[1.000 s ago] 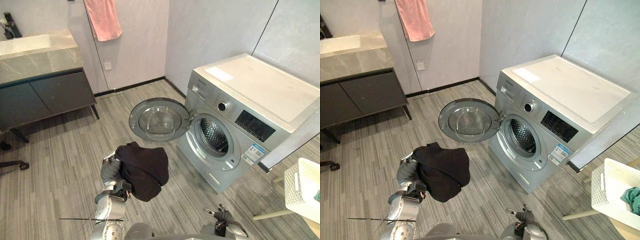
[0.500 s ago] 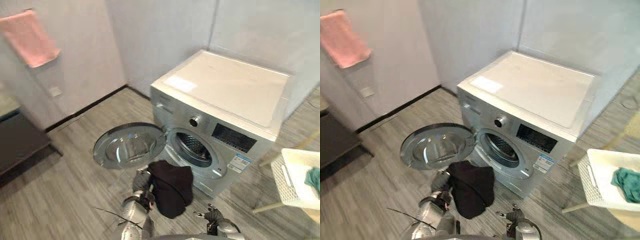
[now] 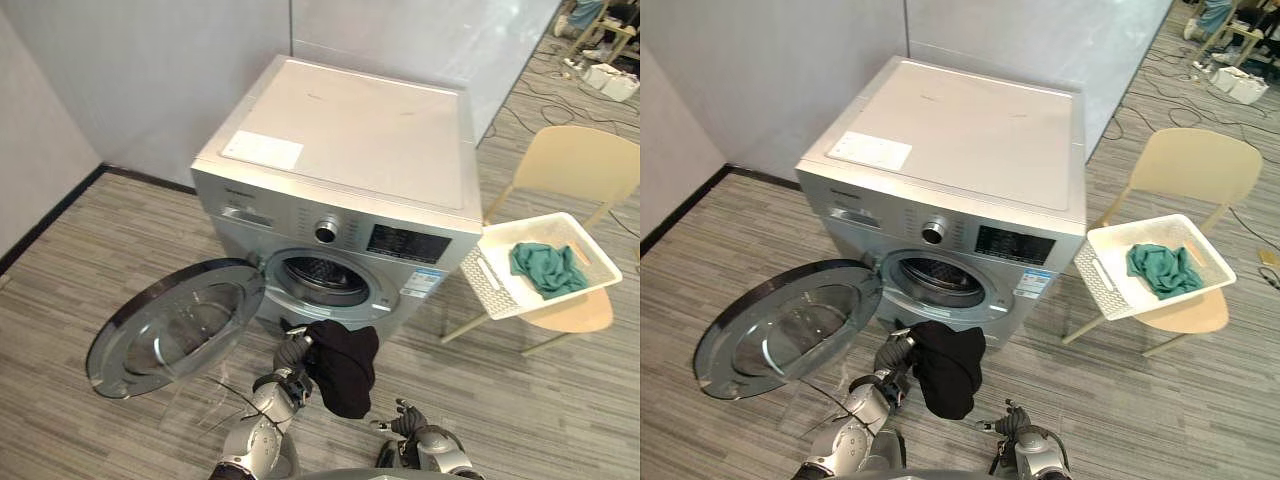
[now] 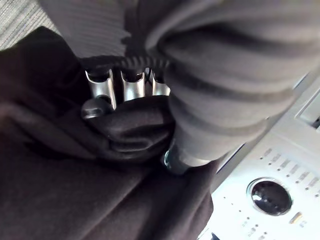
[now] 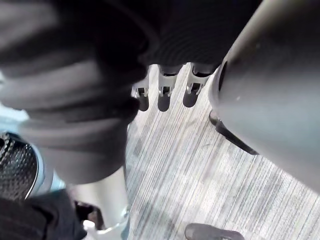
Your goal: Pick up the laundry basket with both hands and put the clothes into the washing machine.
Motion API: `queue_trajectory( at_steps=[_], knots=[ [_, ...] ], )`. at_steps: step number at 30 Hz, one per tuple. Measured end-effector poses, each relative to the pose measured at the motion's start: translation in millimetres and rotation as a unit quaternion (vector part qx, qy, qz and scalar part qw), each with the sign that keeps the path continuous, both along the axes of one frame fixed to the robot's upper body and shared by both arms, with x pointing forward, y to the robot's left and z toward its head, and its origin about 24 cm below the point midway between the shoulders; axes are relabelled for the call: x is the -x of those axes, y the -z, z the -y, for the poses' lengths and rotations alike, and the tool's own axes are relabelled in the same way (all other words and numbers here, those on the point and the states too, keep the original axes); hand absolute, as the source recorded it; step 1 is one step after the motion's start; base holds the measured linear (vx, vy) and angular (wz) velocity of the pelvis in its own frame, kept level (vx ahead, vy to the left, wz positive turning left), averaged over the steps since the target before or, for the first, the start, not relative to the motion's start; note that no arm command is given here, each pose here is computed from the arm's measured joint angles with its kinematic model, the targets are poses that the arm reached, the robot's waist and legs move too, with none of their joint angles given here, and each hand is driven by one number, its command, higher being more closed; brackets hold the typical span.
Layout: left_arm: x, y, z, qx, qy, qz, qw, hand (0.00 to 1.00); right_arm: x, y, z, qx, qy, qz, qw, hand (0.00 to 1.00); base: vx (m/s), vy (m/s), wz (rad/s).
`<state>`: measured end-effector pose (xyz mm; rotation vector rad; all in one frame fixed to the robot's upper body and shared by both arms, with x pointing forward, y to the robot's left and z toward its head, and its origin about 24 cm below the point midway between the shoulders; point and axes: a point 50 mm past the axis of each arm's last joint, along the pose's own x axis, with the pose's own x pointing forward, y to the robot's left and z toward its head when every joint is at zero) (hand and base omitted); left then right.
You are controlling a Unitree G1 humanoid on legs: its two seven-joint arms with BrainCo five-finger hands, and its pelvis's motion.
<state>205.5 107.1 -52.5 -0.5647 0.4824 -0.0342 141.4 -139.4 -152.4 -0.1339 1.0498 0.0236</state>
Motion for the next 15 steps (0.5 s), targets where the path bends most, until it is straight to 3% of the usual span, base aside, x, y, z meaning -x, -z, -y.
queue_trajectory(
  at_steps=[4, 7, 13, 15],
  knots=[
    [-13, -8, 1, 0.011, -0.04, 0.011, 0.999, 1.0, -1, -1, 13, 0.022, -0.007, 0.009, 1.0, 0.0, 0.1, -0.449, -0.24],
    [-31, -22, -7, 0.042, -0.109, 0.031, 0.993, 1.0, -9, -6, 25, 0.044, -0.02, 0.028, 0.998, 0.0, 0.16, -0.361, -0.06],
    [-76, -69, -58, 0.071, -0.271, 0.109, 0.954, 1.0, -39, -21, 21, 0.073, -0.054, 0.082, 0.992, 0.0, 0.06, -0.179, -0.08],
    [-82, -86, -91, 0.091, -0.362, 0.136, 0.918, 1.0, -50, -28, 13, 0.073, -0.063, 0.107, 0.99, 0.0, -0.08, 0.133, -0.35]
  ],
)
